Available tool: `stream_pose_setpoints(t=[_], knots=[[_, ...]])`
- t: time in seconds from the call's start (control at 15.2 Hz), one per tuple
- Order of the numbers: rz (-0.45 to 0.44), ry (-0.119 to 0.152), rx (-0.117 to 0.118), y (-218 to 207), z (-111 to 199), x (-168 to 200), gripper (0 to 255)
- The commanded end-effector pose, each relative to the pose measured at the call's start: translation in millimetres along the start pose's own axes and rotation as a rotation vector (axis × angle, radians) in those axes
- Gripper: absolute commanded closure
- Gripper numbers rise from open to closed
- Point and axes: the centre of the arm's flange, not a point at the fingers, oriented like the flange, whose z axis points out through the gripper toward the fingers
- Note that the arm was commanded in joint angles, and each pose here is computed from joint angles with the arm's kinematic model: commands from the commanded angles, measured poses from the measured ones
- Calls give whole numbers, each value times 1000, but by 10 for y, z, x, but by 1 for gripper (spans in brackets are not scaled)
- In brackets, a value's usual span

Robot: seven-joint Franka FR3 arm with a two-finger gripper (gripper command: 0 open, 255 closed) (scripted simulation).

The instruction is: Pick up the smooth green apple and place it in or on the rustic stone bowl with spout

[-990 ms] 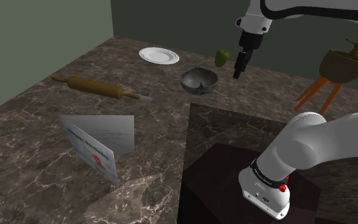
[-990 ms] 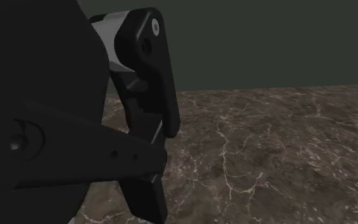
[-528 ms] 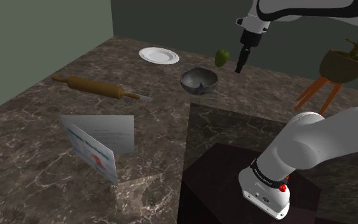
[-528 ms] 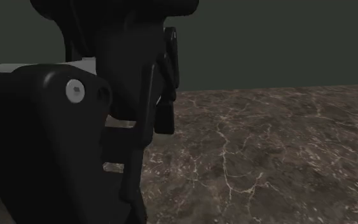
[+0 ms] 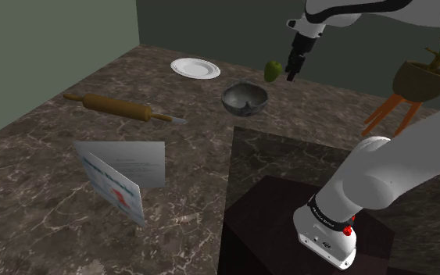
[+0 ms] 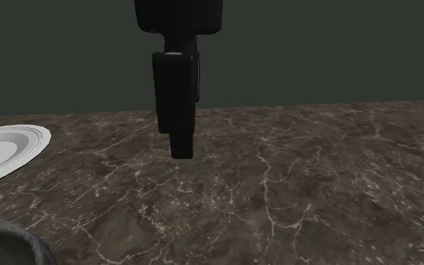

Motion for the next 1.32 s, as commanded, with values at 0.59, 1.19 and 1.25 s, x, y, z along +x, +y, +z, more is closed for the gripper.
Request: stream_pose_setpoints(t=[0.59, 1.19, 1.25], knots=[[-298, 95, -29, 1353, 118, 254, 0], [-379, 121, -36, 1715, 401, 431, 0], [-379, 121, -36, 1716, 453, 438, 0]])
